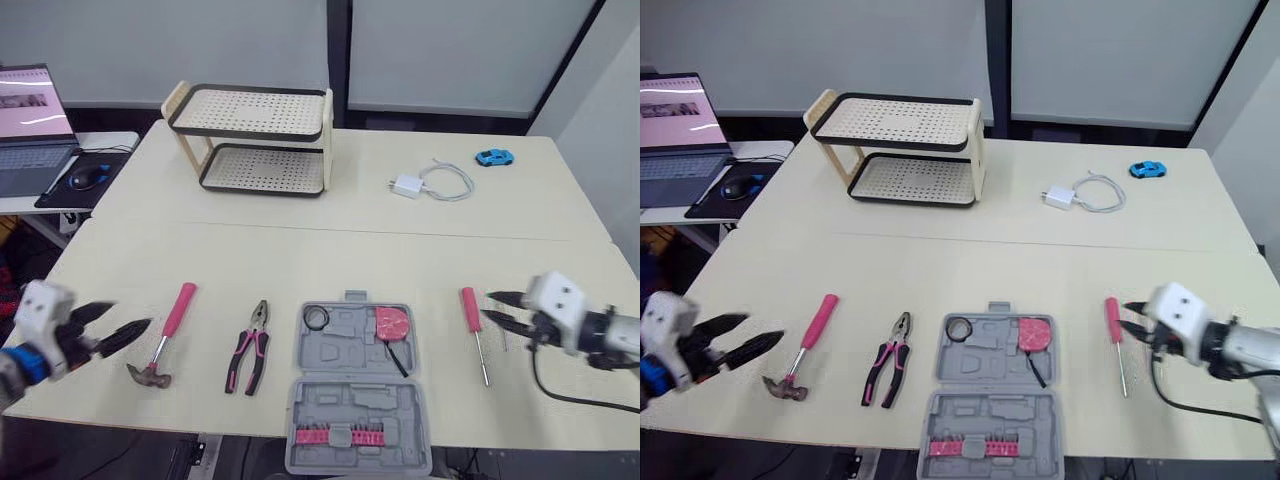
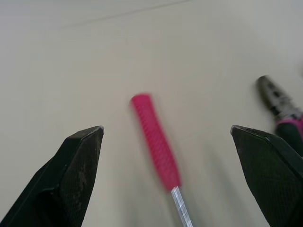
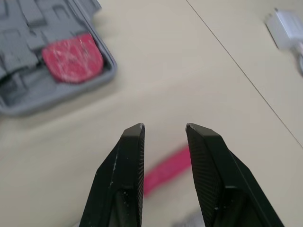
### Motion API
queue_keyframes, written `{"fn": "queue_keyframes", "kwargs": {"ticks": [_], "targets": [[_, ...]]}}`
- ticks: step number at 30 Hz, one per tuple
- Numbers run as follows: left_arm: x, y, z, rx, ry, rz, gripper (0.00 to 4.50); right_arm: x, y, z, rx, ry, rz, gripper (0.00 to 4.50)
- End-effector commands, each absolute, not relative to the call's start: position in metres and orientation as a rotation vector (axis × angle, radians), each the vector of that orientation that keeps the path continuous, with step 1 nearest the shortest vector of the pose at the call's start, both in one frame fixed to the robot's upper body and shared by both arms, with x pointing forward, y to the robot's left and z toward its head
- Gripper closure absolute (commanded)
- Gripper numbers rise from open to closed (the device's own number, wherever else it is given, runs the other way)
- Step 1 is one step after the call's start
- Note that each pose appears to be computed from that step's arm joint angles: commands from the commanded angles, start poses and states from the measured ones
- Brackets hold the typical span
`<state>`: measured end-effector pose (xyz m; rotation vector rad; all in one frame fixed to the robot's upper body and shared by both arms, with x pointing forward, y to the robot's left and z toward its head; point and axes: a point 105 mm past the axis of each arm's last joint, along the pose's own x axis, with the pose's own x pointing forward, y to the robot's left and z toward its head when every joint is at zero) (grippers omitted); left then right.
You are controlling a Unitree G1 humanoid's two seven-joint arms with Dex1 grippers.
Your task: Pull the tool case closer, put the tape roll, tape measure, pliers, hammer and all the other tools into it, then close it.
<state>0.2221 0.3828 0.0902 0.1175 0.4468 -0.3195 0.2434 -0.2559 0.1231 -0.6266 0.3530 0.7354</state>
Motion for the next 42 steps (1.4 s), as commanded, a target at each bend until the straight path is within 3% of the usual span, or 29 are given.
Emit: {"fn": "queue_keyframes", "kwargs": {"ticks": [1,4,13,17,31,42], "targets": [[0.196,0.402,0.093,0.176,0.493,-0.281,0.0,0.222,-0.288,0.134,-0.664,0.399,0.697,3.05],[0.177,0.405,0.084,0.201,0.571,-0.307,0.0,0.202,-0.307,0.125,-0.668,0.513,0.693,3.05],[0.157,0.399,0.074,0.152,0.656,-0.366,0.0,0.172,-0.31,0.118,-0.574,0.659,0.743,1.3],[0.161,0.397,0.075,0.145,0.646,-0.363,0.0,0.171,-0.304,0.118,-0.555,0.66,0.756,0.06],[0.155,0.395,0.074,0.115,0.648,-0.329,0.0,0.183,-0.299,0.12,-0.555,0.616,0.752,0.02],[0.171,0.299,0.087,-0.016,0.44,-0.395,0.0,0.206,-0.213,0.161,-0.578,0.403,1.099,0.02]]}}
